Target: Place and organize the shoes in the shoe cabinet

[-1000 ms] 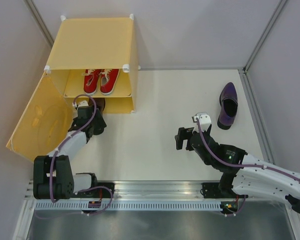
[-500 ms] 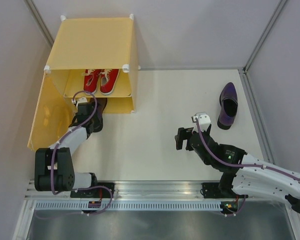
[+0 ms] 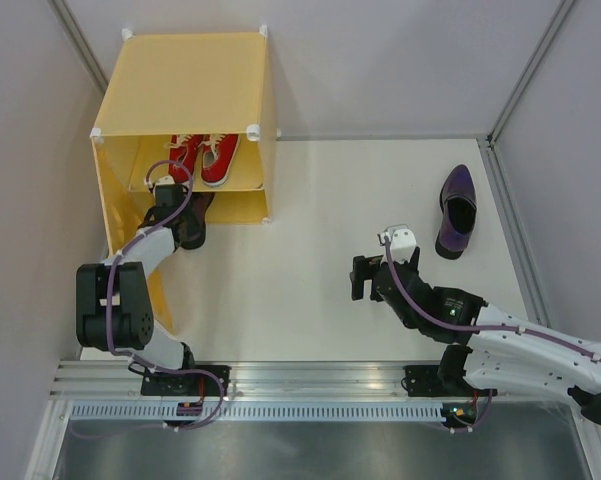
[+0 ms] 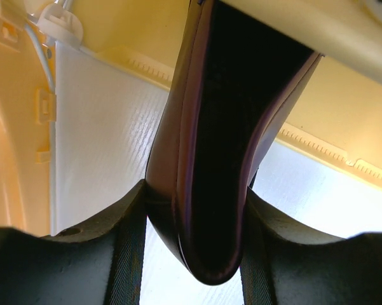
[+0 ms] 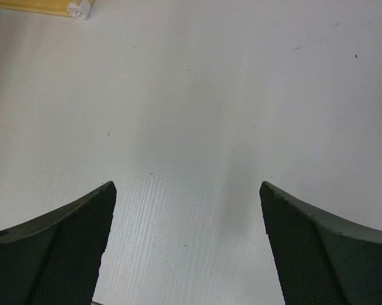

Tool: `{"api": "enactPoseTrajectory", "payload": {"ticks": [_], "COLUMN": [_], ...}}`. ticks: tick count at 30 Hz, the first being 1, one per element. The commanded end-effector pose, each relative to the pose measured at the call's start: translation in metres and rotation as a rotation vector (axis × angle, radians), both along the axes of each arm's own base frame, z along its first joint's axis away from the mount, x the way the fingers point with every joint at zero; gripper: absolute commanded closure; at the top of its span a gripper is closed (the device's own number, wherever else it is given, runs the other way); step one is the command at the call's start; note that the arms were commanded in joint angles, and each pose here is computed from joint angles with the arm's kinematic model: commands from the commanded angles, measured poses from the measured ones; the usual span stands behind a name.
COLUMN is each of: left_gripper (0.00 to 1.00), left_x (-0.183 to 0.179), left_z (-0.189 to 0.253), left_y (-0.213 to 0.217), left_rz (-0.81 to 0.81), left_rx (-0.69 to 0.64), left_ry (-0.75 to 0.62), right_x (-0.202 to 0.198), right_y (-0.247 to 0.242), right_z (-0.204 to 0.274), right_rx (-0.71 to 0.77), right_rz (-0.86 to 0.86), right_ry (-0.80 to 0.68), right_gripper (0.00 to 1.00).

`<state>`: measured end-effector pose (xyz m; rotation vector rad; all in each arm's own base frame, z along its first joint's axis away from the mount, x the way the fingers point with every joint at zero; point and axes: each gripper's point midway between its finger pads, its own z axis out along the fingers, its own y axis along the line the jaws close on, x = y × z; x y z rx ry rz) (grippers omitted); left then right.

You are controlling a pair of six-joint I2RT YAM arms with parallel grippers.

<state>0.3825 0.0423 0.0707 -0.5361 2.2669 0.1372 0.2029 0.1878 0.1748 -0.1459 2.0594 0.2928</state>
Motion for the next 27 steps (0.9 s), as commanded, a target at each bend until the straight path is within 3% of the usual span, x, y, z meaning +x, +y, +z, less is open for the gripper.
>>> {"api": "enactPoseTrajectory", "payload": {"ticks": [1, 7, 12, 13, 19, 22, 27], "left_gripper": [0.75, 0.7, 0.53, 0.45, 0.21, 0.14, 0.15], "left_x": [0.059, 0.065, 0.051, 0.048, 0.02, 0.008, -0.01], "left_z": [0.055, 0.051, 0.054, 0.057, 0.053, 0.046, 0.032], "left_y": [0.008, 0.01, 0.007, 0.006, 0.001, -0.001, -0.002], "left_rz": [0.024, 0.041, 0.051, 0.052, 0.054, 0.063, 0.115], "left_rx": [0.003, -0.005, -0.027, -0.031, -0.059, -0.078, -0.121], "left_ry": [-0.242, -0.238, -0.262, -0.271, -0.28, -0.273, -0.264], "right_x": [0.007, 0.008, 0.008, 0.008, 0.006, 0.005, 0.001], "right_y": [-0.003, -0.002, -0.003, -0.003, 0.002, 0.003, 0.002], "right_z": [0.007, 0.005, 0.003, 0.003, 0.003, 0.003, 0.004], "right_rx": [-0.006, -0.019, -0.025, -0.025, -0.005, 0.009, 0.034], "right_rz": [-0.025, -0.024, -0.024, -0.024, -0.001, 0.004, 0.006], "right_ry": [-0.028, -0.025, -0.023, -0.023, -0.013, -0.01, -0.008], "right_gripper": [0.03, 0.03, 0.03, 0.03, 0.04, 0.03, 0.03]}}
